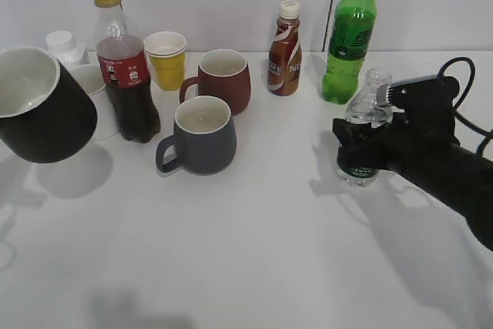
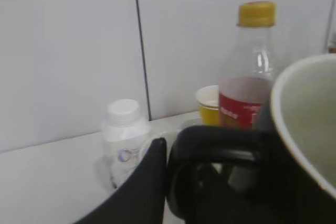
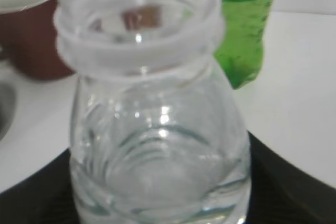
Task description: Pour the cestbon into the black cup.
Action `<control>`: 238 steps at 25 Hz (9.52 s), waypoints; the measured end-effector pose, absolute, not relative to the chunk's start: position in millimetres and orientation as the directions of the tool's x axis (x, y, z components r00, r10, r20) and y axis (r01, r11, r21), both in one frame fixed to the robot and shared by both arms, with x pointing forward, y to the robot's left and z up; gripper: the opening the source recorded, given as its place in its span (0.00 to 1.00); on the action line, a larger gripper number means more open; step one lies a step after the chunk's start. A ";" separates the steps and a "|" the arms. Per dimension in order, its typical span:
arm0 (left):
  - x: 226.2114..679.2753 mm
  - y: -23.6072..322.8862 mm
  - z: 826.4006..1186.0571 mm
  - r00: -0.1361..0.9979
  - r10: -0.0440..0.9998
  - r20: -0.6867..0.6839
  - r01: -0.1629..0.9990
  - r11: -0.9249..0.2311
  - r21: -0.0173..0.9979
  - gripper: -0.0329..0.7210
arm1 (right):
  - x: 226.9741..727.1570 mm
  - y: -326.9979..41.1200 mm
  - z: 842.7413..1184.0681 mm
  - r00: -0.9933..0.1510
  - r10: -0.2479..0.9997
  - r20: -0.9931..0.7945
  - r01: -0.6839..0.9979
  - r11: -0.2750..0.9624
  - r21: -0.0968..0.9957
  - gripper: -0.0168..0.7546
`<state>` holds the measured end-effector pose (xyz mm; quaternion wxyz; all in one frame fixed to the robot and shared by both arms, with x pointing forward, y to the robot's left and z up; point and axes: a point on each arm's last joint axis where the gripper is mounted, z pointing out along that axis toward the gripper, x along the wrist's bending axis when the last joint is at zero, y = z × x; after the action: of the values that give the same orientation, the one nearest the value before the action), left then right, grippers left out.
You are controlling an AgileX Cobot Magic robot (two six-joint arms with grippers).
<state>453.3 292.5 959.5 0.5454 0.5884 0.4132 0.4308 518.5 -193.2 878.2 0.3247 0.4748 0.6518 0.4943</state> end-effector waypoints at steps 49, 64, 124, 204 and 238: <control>463.4 113.9 1036.7 0.693 0.716 0.079 0.254 -0.345 0.903 0.11 | 499.7 -93.6 1071.2 -0.361 -0.199 -0.911 -0.578 0.815 0.051 0.68; 463.4 113.5 1037.2 0.695 0.715 0.078 0.250 -0.342 0.906 0.11 | 500.4 -93.6 1073.0 -0.272 -0.302 -0.914 -0.618 0.782 -0.075 0.68; 469.4 292.2 962.6 -0.055 0.998 -0.044 0.208 0.054 0.977 0.11 | 486.2 -187.0 992.2 -0.350 0.936 -0.025 0.073 0.054 0.996 0.68; 416.4 287.7 927.8 0.067 0.997 0.034 0.150 -0.044 0.988 0.47 | 506.5 -189.8 881.1 -0.195 0.979 0.056 0.340 0.013 0.940 0.69; 314.3 298.2 1111.2 0.032 0.997 -0.069 0.260 0.058 0.964 0.74 | 383.3 -226.4 1090.0 -0.474 0.860 -0.190 0.072 0.253 0.965 0.82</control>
<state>314.3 298.2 1111.2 0.4564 0.5547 0.5665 0.4039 383.3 -226.4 1090.0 0.3862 0.3372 0.6910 0.5095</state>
